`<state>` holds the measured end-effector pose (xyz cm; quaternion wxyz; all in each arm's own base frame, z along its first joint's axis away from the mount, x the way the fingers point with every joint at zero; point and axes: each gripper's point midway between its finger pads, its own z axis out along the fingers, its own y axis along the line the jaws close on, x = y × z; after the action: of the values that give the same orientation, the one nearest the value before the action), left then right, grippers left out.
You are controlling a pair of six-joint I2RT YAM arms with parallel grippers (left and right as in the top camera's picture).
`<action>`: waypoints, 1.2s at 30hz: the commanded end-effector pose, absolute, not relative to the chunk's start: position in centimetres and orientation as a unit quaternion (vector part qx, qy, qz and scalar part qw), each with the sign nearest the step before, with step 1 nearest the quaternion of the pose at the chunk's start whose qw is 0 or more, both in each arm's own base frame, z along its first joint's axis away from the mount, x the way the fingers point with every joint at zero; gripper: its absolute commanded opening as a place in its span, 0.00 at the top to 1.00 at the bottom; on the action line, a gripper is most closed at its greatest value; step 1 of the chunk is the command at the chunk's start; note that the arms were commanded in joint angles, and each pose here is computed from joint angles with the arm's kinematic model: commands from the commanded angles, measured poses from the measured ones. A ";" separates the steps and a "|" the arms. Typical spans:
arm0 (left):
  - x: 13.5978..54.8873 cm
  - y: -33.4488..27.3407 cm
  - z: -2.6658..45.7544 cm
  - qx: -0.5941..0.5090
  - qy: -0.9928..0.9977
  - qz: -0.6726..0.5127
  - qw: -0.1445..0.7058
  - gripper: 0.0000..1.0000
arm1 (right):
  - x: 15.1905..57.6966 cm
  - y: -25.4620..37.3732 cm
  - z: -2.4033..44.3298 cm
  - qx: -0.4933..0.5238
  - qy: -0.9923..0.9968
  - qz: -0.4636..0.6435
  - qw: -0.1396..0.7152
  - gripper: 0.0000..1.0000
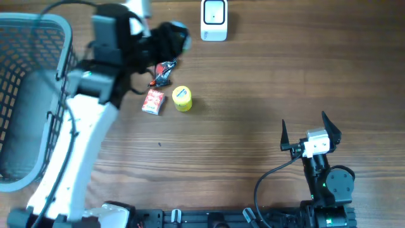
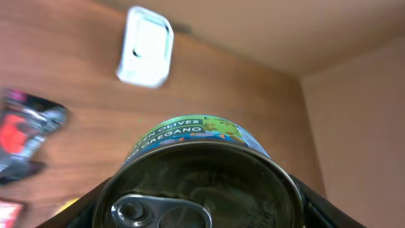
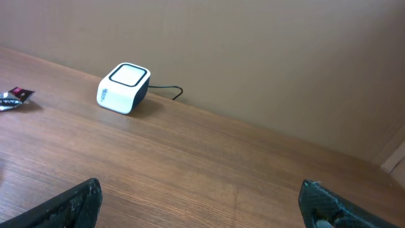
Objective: Scan the item barcode
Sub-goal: 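Lift the tin out of the basket and set it beside the yellow bottle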
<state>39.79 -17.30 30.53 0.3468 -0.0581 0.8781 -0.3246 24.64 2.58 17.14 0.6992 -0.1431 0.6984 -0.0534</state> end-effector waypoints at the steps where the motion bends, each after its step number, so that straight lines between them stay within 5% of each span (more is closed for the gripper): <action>1: 39.3 -22.6 27.6 0.009 0.895 -0.312 0.318 0.34 | 24.6 2.7 17.3 -0.149 0.695 -0.054 0.701 0.00; 6: 35.7 -30.6 20.3 0.180 0.914 -0.253 0.262 0.33 | 24.6 2.7 17.3 -0.149 0.695 -0.054 0.702 0.00; 17: 34.2 -31.8 11.7 0.343 0.907 -0.070 0.235 0.32 | 24.6 2.7 17.3 -0.149 0.695 -0.054 0.702 0.00; 36: 35.8 -28.0 0.4 0.359 0.924 -0.004 0.128 0.31 | 24.6 2.7 17.3 -0.149 0.695 -0.054 0.701 0.00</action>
<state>35.94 -28.41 1.89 0.1442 0.3520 0.9247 -0.0155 24.64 2.58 17.14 0.6992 -0.1431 0.6984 -0.0534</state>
